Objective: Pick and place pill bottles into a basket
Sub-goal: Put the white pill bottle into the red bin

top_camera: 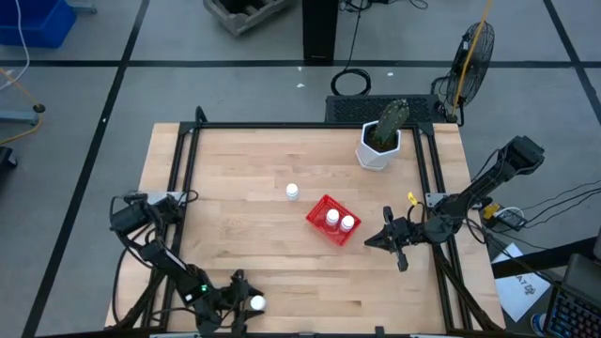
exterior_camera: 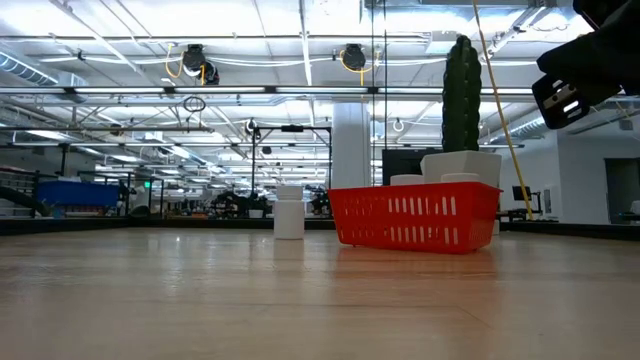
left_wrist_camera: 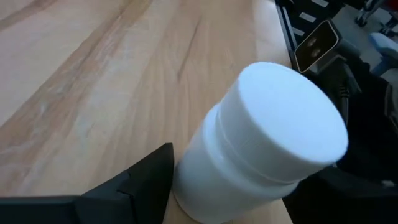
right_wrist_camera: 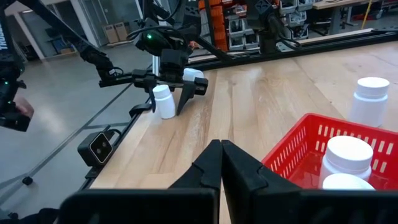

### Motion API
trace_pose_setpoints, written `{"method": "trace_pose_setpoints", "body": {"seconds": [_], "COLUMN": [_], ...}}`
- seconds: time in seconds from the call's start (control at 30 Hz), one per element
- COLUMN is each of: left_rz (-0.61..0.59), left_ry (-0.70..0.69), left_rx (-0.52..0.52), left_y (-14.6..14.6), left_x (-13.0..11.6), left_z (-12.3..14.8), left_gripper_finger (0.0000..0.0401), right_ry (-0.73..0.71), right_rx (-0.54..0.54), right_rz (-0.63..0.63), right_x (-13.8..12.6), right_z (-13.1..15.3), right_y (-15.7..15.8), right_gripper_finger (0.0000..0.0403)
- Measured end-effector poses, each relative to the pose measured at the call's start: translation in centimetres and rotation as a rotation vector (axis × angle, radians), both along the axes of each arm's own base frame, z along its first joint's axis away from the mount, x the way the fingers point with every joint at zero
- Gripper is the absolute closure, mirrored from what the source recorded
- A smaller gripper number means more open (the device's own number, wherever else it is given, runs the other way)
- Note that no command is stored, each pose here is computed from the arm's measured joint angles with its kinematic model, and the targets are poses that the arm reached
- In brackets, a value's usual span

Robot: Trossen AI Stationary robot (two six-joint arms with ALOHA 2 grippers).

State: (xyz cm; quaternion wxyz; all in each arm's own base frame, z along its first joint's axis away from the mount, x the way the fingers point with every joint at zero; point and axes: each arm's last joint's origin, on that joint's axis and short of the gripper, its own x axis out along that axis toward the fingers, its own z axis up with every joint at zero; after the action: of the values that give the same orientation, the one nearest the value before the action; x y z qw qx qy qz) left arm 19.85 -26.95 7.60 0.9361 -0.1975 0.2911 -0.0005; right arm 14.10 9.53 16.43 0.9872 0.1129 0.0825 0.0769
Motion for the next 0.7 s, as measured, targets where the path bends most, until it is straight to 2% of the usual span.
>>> {"method": "trace_pose_setpoints", "body": {"seconds": [0.27,0.43,0.7], "left_rz": [0.006,0.041,0.101], "left_ry": [0.000,-0.003,-0.014], "left_rx": [0.014,0.003,-0.007], "left_y": [0.4,0.9,3.2], "left_x": [0.5,1.2,3.7], "left_z": [-0.1,0.0,1.5], "left_gripper_finger": [0.0229,0.0229,0.0226], "right_ry": [0.000,-0.002,-0.028], "right_rx": [-0.011,-0.020,-0.005], "right_rz": [0.002,0.008,0.136], "right_x": [0.0,0.0,-0.1], "right_z": [0.0,0.0,0.3], "right_y": [0.0,0.0,0.4], "right_gripper_finger": [0.0403,0.0403,0.0394]}}
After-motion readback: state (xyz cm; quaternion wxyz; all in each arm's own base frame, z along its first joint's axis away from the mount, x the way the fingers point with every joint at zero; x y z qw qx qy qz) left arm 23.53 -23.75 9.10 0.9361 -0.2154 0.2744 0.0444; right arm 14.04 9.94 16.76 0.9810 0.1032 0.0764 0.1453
